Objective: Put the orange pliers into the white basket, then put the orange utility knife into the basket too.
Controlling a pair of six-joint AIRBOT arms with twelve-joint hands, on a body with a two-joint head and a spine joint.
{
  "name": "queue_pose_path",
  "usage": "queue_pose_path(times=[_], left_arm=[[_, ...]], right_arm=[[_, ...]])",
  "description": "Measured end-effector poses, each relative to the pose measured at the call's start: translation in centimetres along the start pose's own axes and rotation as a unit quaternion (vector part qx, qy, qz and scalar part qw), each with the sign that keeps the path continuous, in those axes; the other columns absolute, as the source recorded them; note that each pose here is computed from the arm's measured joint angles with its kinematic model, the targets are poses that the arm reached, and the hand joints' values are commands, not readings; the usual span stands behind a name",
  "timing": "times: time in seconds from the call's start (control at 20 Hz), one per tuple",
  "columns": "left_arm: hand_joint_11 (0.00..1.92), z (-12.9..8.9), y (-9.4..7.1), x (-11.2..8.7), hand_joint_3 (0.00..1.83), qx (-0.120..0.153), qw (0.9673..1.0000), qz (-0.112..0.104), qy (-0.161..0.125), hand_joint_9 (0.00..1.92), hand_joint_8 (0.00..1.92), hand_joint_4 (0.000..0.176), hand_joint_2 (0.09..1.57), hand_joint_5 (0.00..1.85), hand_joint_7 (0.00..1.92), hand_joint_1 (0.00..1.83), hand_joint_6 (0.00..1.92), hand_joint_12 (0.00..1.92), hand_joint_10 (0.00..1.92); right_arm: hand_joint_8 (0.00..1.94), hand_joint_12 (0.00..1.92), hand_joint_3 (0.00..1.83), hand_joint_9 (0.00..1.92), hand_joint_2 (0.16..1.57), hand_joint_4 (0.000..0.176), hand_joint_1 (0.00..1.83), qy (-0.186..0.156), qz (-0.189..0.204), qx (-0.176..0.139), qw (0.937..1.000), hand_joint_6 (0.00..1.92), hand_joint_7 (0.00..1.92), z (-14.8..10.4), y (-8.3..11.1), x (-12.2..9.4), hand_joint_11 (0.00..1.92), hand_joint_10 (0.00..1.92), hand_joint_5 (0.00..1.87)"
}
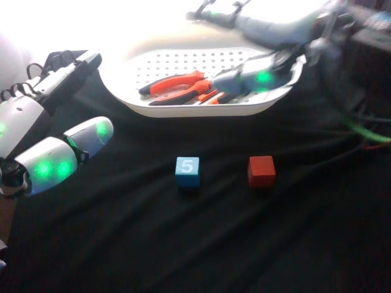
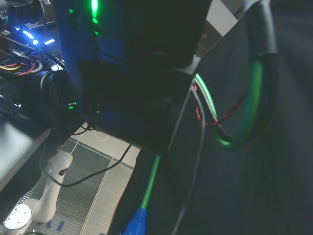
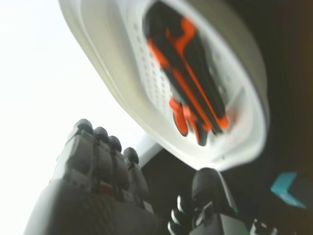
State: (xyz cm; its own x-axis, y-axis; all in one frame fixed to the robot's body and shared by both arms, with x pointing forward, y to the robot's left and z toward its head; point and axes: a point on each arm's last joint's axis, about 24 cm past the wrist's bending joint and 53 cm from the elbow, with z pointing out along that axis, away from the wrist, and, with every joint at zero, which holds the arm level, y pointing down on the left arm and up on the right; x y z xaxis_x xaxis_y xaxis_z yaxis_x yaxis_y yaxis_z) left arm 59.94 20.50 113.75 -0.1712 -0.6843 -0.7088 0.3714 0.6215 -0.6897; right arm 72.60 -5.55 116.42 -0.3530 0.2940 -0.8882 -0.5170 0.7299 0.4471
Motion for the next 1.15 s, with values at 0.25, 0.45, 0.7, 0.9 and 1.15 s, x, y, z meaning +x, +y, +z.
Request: queue_pose_path(times=[0.25, 0.45, 0.7, 0.9, 1.15], left_arm=[[0.00, -0.2, -0.5, -0.8, 0.00, 0.008, 0.9999, 0.006, -0.004, 0.18, 0.00, 0.066, 1.35, 0.01, 0.07, 0.29, 0.00, 0.53, 0.00], [0.00, -0.5, -0.8, -4.1, 0.00, 0.013, 0.9986, 0.023, -0.046, 0.04, 0.00, 0.085, 1.21, 0.00, 0.00, 0.38, 0.00, 0.31, 0.00], [0.00, -1.0, -3.1, -6.1, 0.00, 0.046, 0.9959, 0.037, -0.068, 0.06, 0.00, 0.143, 1.17, 0.00, 0.00, 0.51, 0.00, 0.30, 0.00], [0.00, -2.0, -4.9, -9.3, 0.00, 0.069, 0.9892, 0.060, -0.114, 0.00, 0.00, 0.175, 1.15, 0.00, 0.00, 0.43, 0.00, 0.01, 0.00], [0.00, -1.9, -5.6, -9.4, 0.00, 0.082, 0.9878, 0.071, -0.111, 0.00, 0.00, 0.176, 1.11, 0.00, 0.00, 0.46, 0.00, 0.00, 0.00]], right_arm=[[0.00, 0.00, 0.00, 0.00, 1.07, 0.143, 0.21, -0.101, -0.006, -0.050, 0.9936, 0.00, 0.00, -6.4, 2.7, -5.3, 0.00, 0.00, 0.00], [0.00, 0.00, 0.00, 0.00, 1.09, 0.169, 0.33, -0.119, -0.001, -0.040, 0.9920, 0.00, 0.00, -12.2, 1.6, -4.2, 0.00, 0.00, 0.00], [0.00, 0.00, 0.00, 0.00, 1.12, 0.095, 0.46, -0.209, 0.034, -0.035, 0.9767, 0.00, 0.00, -18.8, 0.4, -7.7, 0.00, 0.00, 0.00], [0.00, 0.00, 0.00, 0.00, 1.07, 0.067, 0.40, -0.295, 0.006, -0.080, 0.9522, 0.00, 0.00, -22.7, 3.1, -12.4, 0.00, 0.00, 0.00], [0.00, 0.00, 0.00, 0.00, 1.05, 0.062, 0.41, -0.326, 0.004, -0.091, 0.9409, 0.00, 0.00, -23.9, 3.6, -13.6, 0.00, 0.00, 0.00]])
